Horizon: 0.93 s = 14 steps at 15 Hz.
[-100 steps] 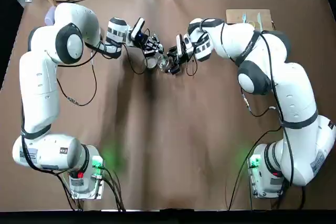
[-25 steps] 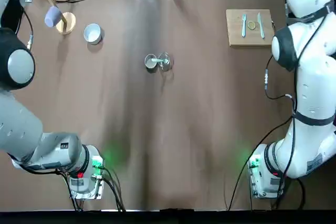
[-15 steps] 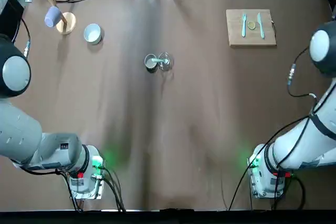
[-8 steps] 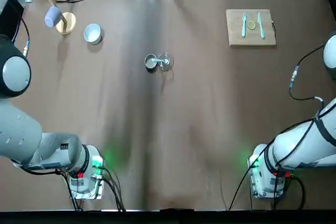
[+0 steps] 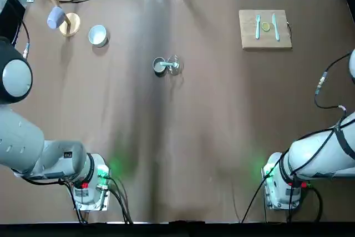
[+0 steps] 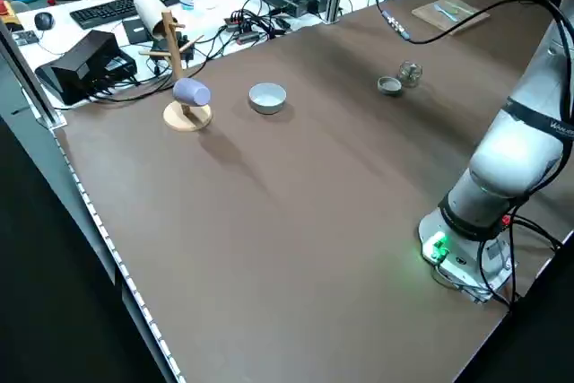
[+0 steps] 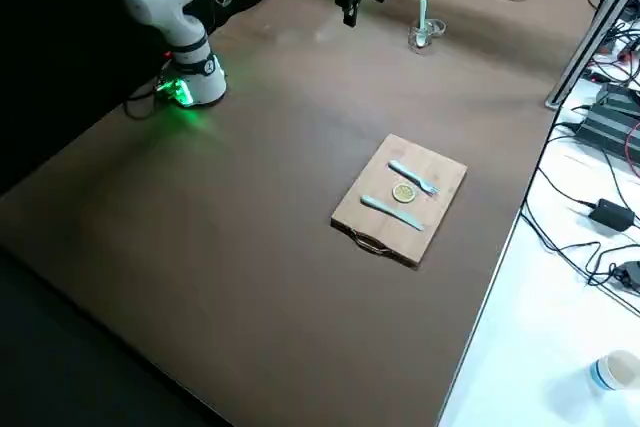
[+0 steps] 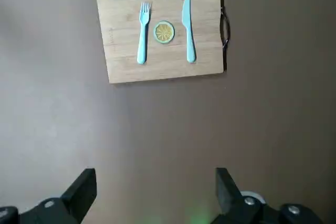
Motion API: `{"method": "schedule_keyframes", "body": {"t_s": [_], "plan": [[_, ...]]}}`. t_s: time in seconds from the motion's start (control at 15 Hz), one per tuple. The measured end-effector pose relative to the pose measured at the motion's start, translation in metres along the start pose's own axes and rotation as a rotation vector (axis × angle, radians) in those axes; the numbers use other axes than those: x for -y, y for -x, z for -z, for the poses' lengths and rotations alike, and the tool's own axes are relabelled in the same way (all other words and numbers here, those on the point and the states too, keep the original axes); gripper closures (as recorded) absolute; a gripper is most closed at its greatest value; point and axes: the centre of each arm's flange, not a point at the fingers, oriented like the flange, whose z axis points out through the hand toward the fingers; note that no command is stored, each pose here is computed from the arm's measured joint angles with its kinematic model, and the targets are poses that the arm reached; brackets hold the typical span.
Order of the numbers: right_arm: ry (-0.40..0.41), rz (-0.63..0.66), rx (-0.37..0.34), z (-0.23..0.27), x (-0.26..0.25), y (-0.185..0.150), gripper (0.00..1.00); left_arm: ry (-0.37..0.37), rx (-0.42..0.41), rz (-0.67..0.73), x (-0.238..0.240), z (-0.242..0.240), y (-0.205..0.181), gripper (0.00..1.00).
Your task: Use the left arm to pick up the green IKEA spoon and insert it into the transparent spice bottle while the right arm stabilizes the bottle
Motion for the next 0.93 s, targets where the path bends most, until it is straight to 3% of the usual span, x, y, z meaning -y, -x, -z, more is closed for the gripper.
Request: {"method": "schedule_keyframes", "body": {"t_s": [0.67,0.93], "plan": [[0.006,0.022,0.004,-0.0028,-0.0008,0.0067,0.0,0.0,0.0,0.003,0.0017,-0.0001,-0.0001,0.0],[0.007,0.017,0.039,-0.0057,-0.0015,0.0105,0.0,0.0,0.0,0.004,0.002,-0.0001,-0.0001,0.0]]}}
